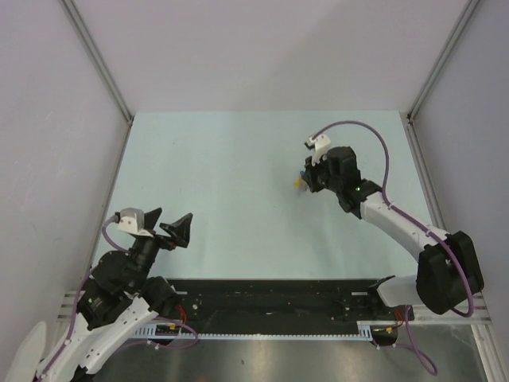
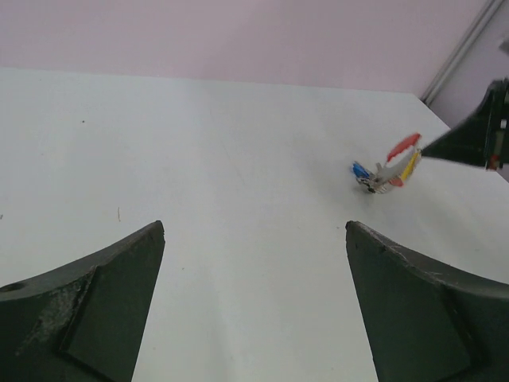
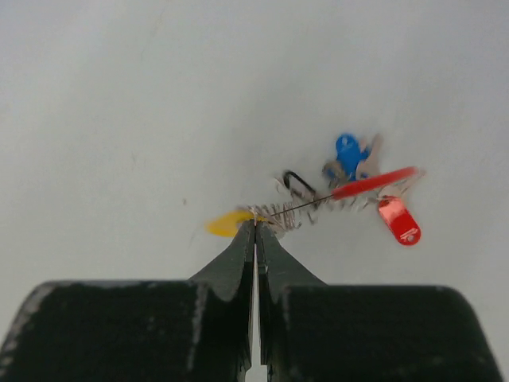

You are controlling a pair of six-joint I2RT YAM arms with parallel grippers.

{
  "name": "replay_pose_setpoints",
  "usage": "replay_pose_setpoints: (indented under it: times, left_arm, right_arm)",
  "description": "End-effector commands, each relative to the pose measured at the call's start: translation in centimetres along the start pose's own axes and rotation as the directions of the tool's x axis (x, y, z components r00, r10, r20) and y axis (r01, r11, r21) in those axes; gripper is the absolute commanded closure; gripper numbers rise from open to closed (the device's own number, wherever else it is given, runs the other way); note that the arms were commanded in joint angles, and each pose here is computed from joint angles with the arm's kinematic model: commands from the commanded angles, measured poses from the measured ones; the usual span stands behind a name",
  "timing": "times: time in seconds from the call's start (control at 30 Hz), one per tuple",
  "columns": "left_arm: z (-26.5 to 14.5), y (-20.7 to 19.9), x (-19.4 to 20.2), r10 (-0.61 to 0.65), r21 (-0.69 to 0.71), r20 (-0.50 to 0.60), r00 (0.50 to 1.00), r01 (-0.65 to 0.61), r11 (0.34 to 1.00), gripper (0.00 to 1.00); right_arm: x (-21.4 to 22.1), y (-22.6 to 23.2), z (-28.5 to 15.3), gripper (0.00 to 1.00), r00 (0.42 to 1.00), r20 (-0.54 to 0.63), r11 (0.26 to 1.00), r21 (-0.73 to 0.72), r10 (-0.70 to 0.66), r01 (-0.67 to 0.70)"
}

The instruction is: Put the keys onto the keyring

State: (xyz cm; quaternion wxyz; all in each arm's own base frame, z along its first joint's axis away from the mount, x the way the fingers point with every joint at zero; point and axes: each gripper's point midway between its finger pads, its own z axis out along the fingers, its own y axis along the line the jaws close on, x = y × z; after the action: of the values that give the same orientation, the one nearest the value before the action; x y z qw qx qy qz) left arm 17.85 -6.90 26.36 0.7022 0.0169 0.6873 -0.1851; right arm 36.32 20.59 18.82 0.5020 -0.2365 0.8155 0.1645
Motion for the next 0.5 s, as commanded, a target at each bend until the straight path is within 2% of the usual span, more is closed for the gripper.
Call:
replay_pose_setpoints:
  times: [0.0, 0.07, 0.13, 0.2, 0.23, 0.3, 0.33, 0.47]
  left_arm:
    - [-0.9, 1.6, -0.3, -0.067, -0.074, 0.027, 0.997, 0.069, 0.995, 0.00]
    - [-1.0, 1.7, -0.5, -0.074, -0.079, 0.039, 0.997, 0.077, 0.994, 0.00]
    - [-1.2, 2.0, -1.0, -0.085, -0.092, 0.060, 0.995, 0.090, 0.992, 0.00]
    - [-1.4, 2.1, -1.6, -0.102, -0.093, 0.081, 0.991, 0.109, 0.990, 0.00]
    - [-1.5, 2.0, -2.0, -0.115, -0.085, 0.095, 0.989, 0.123, 0.989, 0.00]
    - [-1.7, 1.6, -2.4, -0.124, -0.050, 0.107, 0.987, 0.130, 0.990, 0.00]
    - [-2.0, 1.5, -2.7, -0.131, -0.036, 0.122, 0.984, 0.136, 0.990, 0.00]
    - [-2.7, 1.6, -3.6, -0.169, -0.023, 0.155, 0.973, 0.174, 0.984, 0.00]
  right_arm:
    - [3.8, 1.5, -0.7, 0.95, 0.982, 0.026, 0.982, -0.025, 0.189, -0.189]
    - [7.2, 1.7, -0.9, 0.91, 0.969, -0.013, 0.969, -0.004, 0.249, -0.249]
    - [8.7, 1.3, -1.3, 0.87, 0.961, -0.016, 0.961, 0.032, 0.276, -0.275]
    - [10.6, 1.2, -1.7, 0.78, 0.950, -0.038, 0.950, 0.059, 0.310, -0.307]
    - [10.3, 0.9, -2.2, 0.73, 0.949, -0.017, 0.947, 0.075, 0.315, -0.313]
    - [10.9, 0.7, -2.8, 0.59, 0.940, -0.009, 0.936, 0.096, 0.340, -0.337]
    - [9.8, 0.5, -3.7, 0.51, 0.940, 0.033, 0.935, 0.098, 0.339, -0.341]
    - [7.1, -0.1, -6.7, 0.33, 0.931, 0.146, 0.929, 0.116, 0.334, -0.351]
